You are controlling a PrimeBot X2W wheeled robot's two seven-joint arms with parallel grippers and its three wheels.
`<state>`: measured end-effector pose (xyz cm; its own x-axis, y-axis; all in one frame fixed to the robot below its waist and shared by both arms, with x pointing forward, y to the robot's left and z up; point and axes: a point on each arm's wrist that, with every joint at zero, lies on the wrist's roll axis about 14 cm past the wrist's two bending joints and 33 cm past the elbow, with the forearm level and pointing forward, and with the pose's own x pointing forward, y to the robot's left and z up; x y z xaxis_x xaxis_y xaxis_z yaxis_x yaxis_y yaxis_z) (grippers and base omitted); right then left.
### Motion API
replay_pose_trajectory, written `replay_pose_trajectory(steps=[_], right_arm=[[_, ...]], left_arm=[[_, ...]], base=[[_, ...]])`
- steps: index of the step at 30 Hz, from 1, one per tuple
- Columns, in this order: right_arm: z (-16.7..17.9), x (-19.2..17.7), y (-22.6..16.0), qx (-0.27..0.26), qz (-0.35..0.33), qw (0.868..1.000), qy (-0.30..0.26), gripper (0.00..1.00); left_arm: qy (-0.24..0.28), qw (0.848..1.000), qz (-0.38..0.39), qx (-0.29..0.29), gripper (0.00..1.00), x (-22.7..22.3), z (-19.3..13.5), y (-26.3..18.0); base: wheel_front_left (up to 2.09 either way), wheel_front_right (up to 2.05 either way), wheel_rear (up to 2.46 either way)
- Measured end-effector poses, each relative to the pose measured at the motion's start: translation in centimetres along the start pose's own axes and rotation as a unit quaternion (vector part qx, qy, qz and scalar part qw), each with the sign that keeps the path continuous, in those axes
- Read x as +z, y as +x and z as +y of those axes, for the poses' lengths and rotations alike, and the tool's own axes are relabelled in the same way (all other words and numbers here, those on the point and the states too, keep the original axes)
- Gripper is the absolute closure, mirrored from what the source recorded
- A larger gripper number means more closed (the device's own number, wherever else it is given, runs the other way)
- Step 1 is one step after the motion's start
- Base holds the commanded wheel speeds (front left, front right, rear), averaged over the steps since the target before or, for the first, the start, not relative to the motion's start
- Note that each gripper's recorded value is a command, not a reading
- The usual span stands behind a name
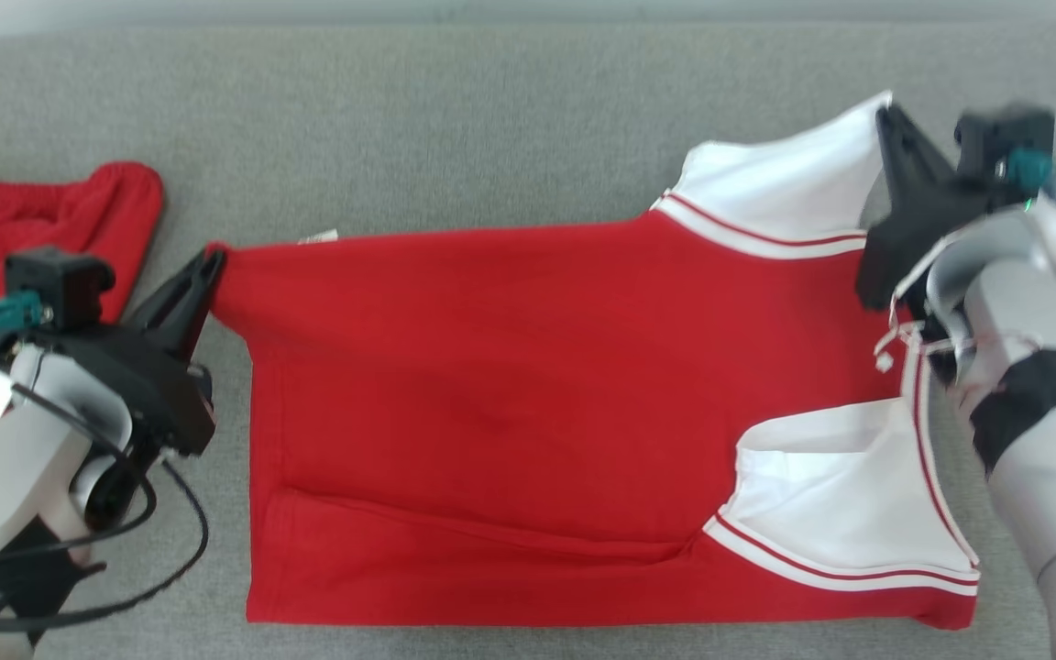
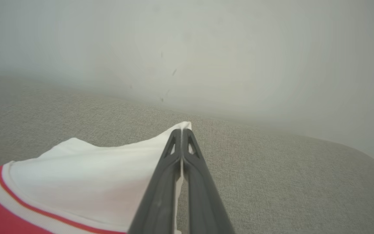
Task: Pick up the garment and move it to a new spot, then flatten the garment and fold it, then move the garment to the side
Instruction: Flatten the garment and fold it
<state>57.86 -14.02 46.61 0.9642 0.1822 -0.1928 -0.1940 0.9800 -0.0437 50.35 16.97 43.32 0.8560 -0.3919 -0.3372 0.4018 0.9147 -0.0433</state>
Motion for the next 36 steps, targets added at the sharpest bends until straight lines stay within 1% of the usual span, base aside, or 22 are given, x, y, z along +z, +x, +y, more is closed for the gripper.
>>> replay_pose_trajectory(steps=[5, 8, 21, 27, 31, 36], right_arm=[[-0.4, 0.1, -2.5, -0.003, -0.019, 1.000, 0.018, 1.00], [-1.2, 0.2, -4.1, -0.016, -0.030, 0.998, 0.048, 1.00], [-2.5, -4.2, -12.1, -0.047, -0.011, 0.991, 0.123, 1.00], [-2.7, -5.8, -14.9, -0.052, -0.003, 0.991, 0.126, 1.00], [-1.7, -6.5, -15.6, -0.036, 0.004, 0.992, 0.119, 1.00], [0.0, -7.7, -16.3, -0.016, 0.015, 0.992, 0.126, 1.00]], left_arm=[[-0.003, 1.000, -0.001, 0.001, 1.00, -0.1, -0.5, -1.4], [-0.005, 1.000, -0.003, -0.006, 1.00, -0.1, -1.5, -1.9], [-0.029, 0.999, 0.003, -0.023, 1.00, -1.8, -4.6, -4.9], [-0.033, 0.999, 0.001, -0.039, 1.00, -2.2, -6.4, -5.8], [-0.026, 0.999, 0.007, -0.043, 1.00, -2.9, -6.7, -6.1], [-0.023, 0.999, 0.015, -0.035, 1.00, -3.9, -6.8, -6.5]], base=[[0.00, 0.00, 0.00], [0.00, 0.00, 0.00], [0.00, 0.00, 0.00], [0.00, 0.00, 0.00], [0.00, 0.00, 0.00], [0.00, 0.00, 0.00]])
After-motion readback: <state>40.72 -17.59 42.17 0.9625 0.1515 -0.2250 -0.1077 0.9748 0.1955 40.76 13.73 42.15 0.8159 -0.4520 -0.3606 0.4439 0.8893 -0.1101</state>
